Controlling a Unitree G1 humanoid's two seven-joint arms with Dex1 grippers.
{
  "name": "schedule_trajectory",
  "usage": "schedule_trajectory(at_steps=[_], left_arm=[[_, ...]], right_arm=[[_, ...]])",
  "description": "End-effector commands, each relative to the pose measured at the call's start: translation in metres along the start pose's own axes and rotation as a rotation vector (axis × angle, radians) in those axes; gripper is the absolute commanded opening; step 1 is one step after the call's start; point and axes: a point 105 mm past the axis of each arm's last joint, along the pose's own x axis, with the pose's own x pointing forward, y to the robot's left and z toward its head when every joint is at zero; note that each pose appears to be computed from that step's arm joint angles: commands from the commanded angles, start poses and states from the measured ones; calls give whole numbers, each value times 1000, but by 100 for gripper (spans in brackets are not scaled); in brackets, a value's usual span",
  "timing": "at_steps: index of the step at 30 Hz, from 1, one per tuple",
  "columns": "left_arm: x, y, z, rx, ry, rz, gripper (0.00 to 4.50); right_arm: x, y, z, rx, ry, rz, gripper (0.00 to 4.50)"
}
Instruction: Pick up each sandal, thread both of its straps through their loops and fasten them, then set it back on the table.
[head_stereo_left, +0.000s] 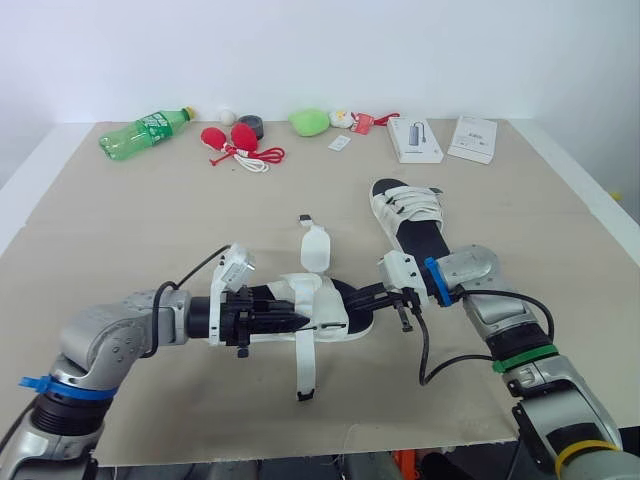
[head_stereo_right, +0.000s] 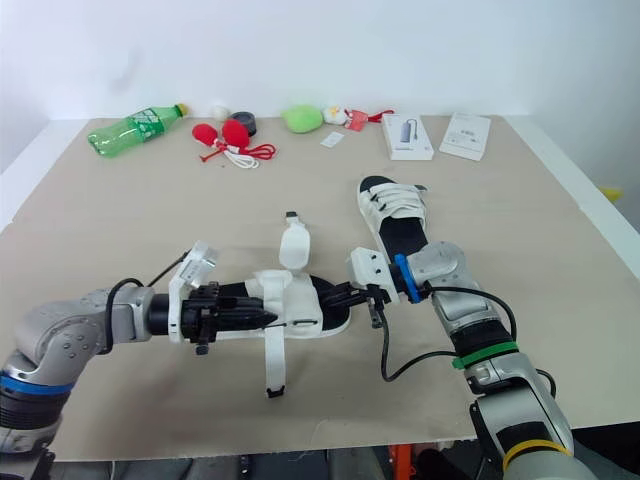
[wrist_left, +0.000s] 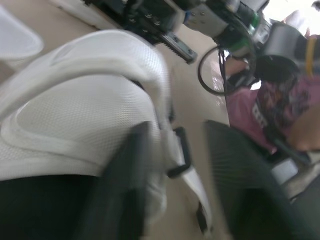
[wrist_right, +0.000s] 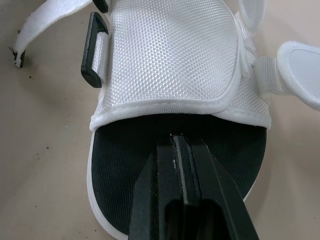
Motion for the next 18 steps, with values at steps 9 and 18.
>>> schedule_trajectory(at_steps=[9,18], left_arm=[[-37,-53,-15,-60,186,-146,446],[2,-19,-44,-58,73,30,446]], right_arm=[[-1,2,-7,8,35,18,0],[1,6,-7,13,31,31,0]])
